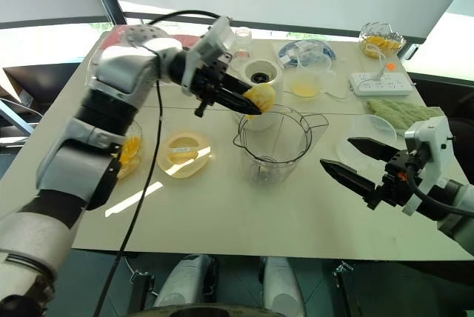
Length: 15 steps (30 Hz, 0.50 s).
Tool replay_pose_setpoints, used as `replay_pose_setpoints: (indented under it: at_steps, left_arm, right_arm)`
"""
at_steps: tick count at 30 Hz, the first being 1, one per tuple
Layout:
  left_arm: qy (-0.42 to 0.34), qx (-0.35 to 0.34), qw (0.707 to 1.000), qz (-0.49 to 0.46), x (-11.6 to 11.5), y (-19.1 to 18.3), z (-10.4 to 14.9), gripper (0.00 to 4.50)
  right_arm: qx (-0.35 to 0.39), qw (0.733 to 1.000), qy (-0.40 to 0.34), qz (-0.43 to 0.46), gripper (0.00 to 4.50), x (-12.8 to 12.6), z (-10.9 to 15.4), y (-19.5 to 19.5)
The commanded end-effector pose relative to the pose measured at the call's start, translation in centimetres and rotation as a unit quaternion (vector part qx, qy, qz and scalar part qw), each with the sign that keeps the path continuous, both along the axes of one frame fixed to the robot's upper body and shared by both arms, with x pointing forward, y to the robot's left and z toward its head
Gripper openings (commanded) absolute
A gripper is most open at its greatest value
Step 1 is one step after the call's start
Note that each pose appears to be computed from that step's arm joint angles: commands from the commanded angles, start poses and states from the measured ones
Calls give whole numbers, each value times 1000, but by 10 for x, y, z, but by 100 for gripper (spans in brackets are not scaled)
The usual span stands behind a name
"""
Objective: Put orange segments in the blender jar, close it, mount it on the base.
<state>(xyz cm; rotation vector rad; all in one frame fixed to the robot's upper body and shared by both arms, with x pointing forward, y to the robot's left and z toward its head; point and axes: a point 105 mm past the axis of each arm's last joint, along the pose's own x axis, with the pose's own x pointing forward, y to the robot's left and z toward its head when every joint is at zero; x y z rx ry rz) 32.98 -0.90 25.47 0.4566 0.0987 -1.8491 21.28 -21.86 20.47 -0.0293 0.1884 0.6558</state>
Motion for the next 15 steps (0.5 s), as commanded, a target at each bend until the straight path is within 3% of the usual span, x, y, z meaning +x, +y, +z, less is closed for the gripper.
replay_pose_setpoints:
  at_steps: [1, 5, 8, 12, 15]
  left_arm:
    - [-49, 7, 999, -17, 0, -12, 7, 106]
    - [-61, 29, 997, -26, 0, -17, -5, 106]
    - [-69, 28, 997, -18, 3, -22, -8, 225]
    - [-80, -3, 997, -5, 5, -29, 2, 424]
    - [-77, -54, 996, 8, 5, -31, 19, 424]
  right_arm:
    - [-1, 999, -37, -4, 450, -6, 14, 3]
    - [1, 999, -40, -8, 450, -8, 15, 5]
    - [2, 999, -41, -12, 450, -6, 15, 4]
    - [2, 999, -42, -15, 450, -5, 15, 1]
    - [-1, 999, -41, -20, 450, -5, 14, -2]
